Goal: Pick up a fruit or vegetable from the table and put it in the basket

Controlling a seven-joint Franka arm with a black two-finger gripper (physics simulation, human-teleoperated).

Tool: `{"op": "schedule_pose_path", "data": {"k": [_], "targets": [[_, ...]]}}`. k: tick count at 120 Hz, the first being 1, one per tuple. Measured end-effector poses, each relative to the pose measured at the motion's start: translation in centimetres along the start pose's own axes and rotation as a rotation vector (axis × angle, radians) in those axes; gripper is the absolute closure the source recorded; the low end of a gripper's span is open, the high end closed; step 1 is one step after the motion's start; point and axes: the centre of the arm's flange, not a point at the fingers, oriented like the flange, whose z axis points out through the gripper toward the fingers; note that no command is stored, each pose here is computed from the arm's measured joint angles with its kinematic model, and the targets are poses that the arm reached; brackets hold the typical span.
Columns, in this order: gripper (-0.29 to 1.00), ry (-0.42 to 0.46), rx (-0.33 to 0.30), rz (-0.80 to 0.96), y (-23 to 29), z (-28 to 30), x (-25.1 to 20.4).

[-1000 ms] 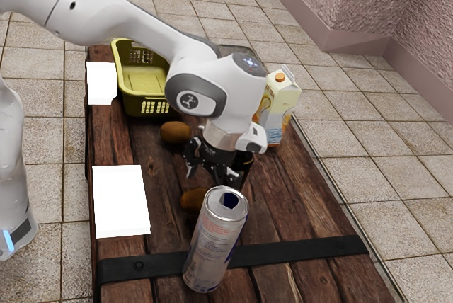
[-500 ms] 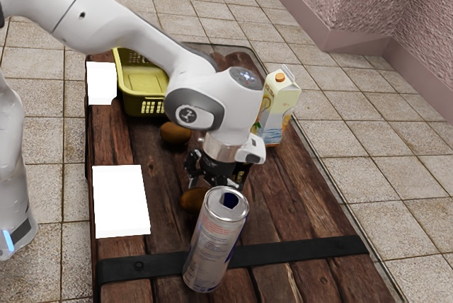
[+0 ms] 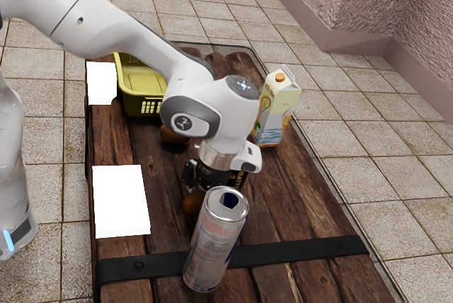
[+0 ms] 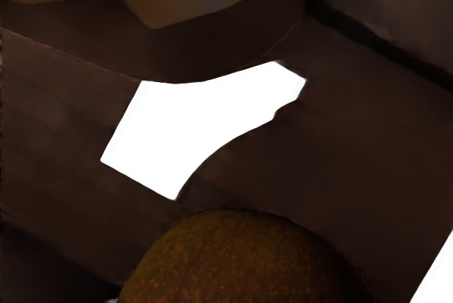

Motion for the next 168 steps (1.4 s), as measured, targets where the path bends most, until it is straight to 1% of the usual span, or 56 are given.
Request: {"op": "schedule_pose_path", "data": {"k": [14, 28, 47, 51, 53, 66, 87, 106, 122, 128, 134, 156, 168], "targets": [[0.41, 0.02, 0.003, 0.013, 0.3, -0.7, -0.3], [0.42, 0.053, -0.006, 0.022, 0.8, -3.5, -0.3], [0.47, 0.106, -0.023, 0.033, 1.7, -8.8, -0.1], [0.45, 0.111, -0.024, 0.035, 1.8, -9.7, -0.2], [0.47, 0.114, -0.024, 0.036, 1.9, -10.2, -0.2], [0.45, 0.136, -0.025, 0.039, 2.0, -13.5, -0.3], [0.45, 0.206, -0.031, 0.044, 2.0, -21.3, -1.3], [0.46, 0.258, -0.018, 0.022, 0.5, -28.2, -3.0], [0.47, 0.238, 0.036, -0.005, -0.6, -29.0, -3.5], [0.46, 0.224, 0.05, -0.035, -1.7, -29.0, -2.6], [0.46, 0.205, 0.057, -0.088, -3.7, -29.1, -0.7], [0.47, 0.122, 0.062, -0.322, -13.8, -28.8, 6.6], [0.48, 0.078, 0.049, -0.448, -19.9, -28.4, 9.8]]}}
